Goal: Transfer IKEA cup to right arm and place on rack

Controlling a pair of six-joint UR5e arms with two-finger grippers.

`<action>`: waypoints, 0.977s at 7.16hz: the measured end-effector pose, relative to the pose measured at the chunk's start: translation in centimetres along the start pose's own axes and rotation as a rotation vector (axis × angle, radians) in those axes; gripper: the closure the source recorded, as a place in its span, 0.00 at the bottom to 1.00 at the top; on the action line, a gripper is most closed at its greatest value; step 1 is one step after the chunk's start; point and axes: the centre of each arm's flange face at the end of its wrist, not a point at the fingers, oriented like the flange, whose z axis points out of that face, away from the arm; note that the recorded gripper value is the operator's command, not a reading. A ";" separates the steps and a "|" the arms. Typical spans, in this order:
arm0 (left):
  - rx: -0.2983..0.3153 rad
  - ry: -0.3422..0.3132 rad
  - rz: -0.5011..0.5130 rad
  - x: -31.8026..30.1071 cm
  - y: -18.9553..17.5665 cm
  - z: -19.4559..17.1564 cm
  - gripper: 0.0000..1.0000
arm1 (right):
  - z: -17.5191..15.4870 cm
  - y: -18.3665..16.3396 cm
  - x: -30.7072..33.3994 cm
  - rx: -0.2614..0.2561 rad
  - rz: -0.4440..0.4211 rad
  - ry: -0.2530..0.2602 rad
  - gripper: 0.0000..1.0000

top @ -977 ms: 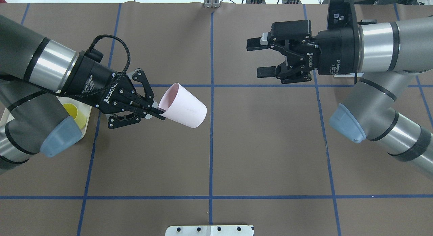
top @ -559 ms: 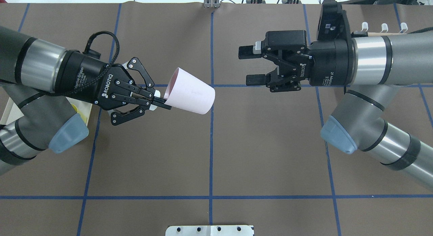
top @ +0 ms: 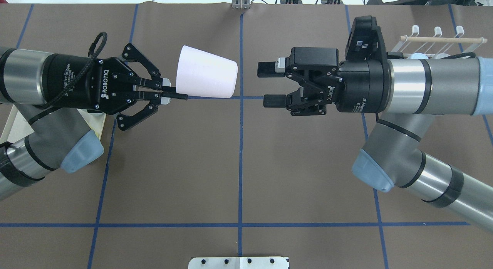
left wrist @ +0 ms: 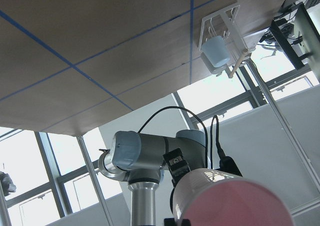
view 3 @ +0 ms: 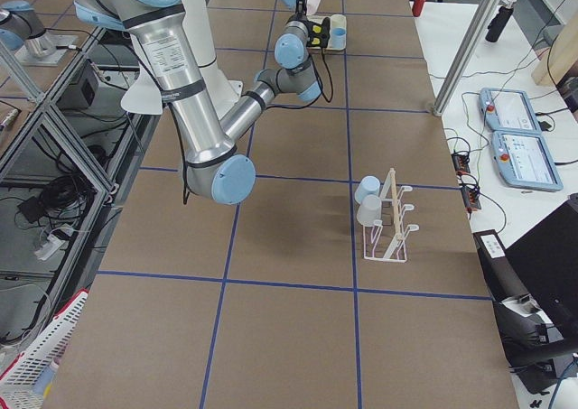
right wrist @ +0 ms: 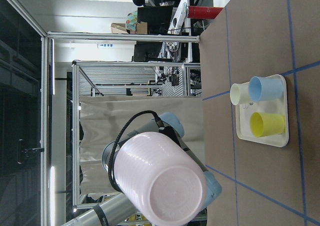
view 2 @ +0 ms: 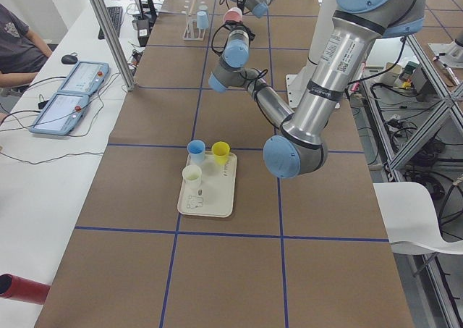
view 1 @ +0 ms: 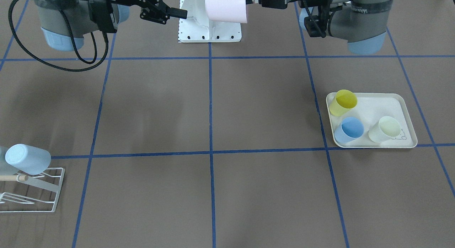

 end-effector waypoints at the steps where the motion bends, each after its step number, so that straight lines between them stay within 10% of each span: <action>1: -0.017 0.023 -0.062 0.1 0.0 -0.1 1.00 | 0.8 0.6 -0.2 0.002 0.003 -0.028 0.02; 7: -0.067 0.052 -0.296 0.0 1.3 0.1 1.00 | 2.5 0.9 0.9 0.029 0.008 -0.114 0.02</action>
